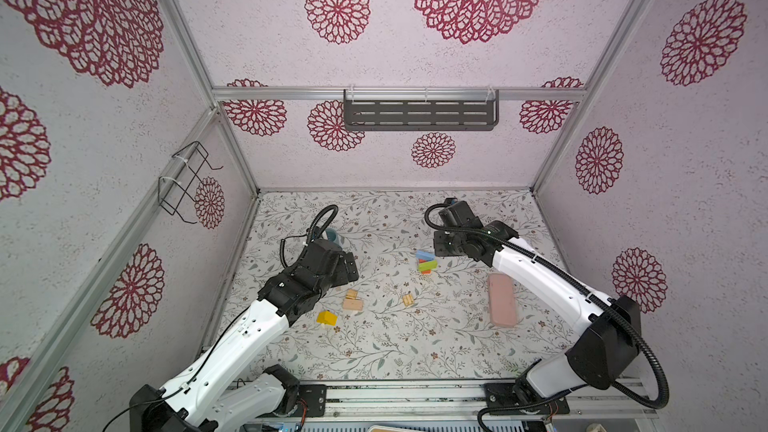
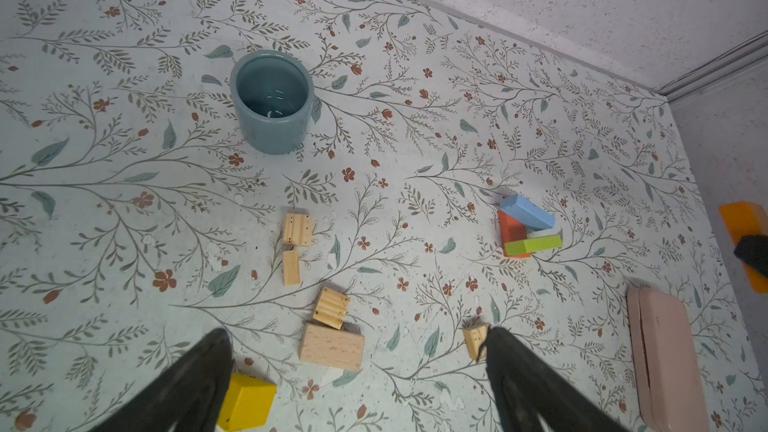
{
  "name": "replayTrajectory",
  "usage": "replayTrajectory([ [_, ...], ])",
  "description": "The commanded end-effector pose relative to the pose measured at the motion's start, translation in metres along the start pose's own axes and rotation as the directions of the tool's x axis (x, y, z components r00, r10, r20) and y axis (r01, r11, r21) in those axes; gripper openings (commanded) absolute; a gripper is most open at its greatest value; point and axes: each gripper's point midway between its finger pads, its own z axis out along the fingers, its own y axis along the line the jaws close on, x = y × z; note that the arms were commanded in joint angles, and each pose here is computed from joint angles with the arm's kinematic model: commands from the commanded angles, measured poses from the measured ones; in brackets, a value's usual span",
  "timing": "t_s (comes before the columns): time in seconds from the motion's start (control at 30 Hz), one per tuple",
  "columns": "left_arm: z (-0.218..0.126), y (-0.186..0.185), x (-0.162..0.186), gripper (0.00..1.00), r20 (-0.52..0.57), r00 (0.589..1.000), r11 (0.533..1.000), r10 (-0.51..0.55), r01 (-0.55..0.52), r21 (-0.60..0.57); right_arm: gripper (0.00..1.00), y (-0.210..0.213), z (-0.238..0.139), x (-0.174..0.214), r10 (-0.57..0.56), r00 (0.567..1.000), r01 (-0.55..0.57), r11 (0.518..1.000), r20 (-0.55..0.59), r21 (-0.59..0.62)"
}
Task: Build the wood block tower
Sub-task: 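Lift the orange block with the right gripper and carry it over the stack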
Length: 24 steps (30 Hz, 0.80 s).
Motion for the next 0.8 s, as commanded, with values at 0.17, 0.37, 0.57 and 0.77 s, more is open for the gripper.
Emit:
replayTrajectory([
  [0.17,0.002,0.004,-0.016,0.97,0.064,0.998,1.0,-0.03,0.03,-0.007,0.19,0.008,0.029,-0.007,-0.001,1.0,0.0,0.998,-0.011,-0.058],
  [0.37,0.01,0.002,-0.015,0.97,0.05,0.998,0.999,-0.032,0.032,0.002,0.19,0.009,0.047,-0.003,0.008,0.999,-0.01,0.998,-0.046,-0.054],
  [0.57,0.016,0.006,-0.008,0.97,0.023,0.999,0.999,-0.035,0.035,-0.005,0.18,0.01,0.058,0.008,0.022,0.995,-0.027,0.998,-0.093,-0.053],
  [0.77,0.01,0.009,-0.007,0.97,0.031,0.999,1.0,-0.031,0.031,-0.005,0.18,0.0,0.06,0.015,-0.003,0.994,0.001,1.0,-0.11,-0.014],
])
